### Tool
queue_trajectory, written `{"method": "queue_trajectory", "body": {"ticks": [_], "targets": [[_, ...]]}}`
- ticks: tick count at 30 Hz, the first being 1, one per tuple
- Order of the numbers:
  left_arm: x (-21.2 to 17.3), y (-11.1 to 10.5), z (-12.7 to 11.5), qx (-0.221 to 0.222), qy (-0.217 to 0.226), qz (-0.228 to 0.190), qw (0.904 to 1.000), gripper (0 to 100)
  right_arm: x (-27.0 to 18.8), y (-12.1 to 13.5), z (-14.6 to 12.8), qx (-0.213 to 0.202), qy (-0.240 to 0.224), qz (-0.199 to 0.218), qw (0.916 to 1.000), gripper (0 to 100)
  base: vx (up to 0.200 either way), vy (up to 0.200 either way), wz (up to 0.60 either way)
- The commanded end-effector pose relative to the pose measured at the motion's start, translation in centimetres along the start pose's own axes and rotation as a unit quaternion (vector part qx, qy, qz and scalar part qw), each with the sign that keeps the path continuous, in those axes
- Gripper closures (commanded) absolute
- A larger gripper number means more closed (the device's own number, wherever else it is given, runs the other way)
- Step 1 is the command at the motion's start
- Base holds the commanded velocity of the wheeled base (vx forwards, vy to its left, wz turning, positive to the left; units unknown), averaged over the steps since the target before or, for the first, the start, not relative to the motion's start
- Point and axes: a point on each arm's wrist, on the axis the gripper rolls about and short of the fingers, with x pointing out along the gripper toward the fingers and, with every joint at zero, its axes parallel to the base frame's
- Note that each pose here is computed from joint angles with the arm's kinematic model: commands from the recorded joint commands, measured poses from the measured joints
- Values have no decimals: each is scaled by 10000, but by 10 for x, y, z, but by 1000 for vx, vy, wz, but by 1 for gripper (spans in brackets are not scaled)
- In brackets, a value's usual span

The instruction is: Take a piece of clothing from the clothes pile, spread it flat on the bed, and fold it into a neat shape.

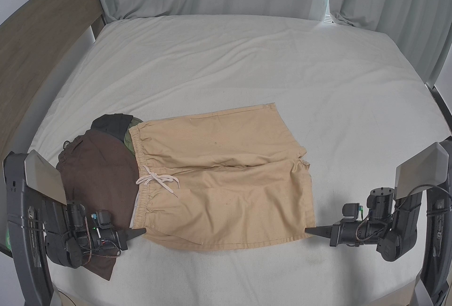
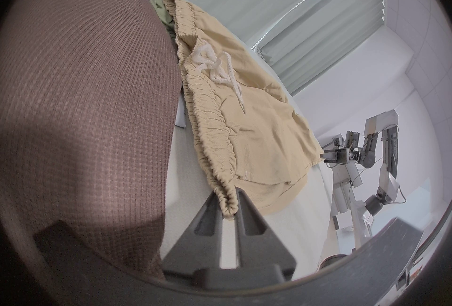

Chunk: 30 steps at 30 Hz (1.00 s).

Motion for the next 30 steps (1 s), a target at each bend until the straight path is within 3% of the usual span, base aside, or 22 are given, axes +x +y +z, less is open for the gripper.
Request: {"method": "queue_trajectory", "body": {"ticks": [1, 7, 22, 30], "targets": [[-5, -1, -2, 54, 19, 29, 10000, 100, -3, 2, -3, 43, 56, -20, 10000, 100, 0, 0, 0], [-13, -5, -10, 145, 138, -267, 9994, 100, -13, 2, -17, -126, 287, -135, 9994, 100, 0, 0, 0], [-22, -6, -14, 105, 137, -516, 9985, 100, -22, 5, -27, -394, 459, -197, 9980, 100, 0, 0, 0], [-39, -27, -9, 53, 134, -611, 9980, 100, -27, 8, -33, -543, 579, -204, 9966, 100, 0, 0, 0]]}}
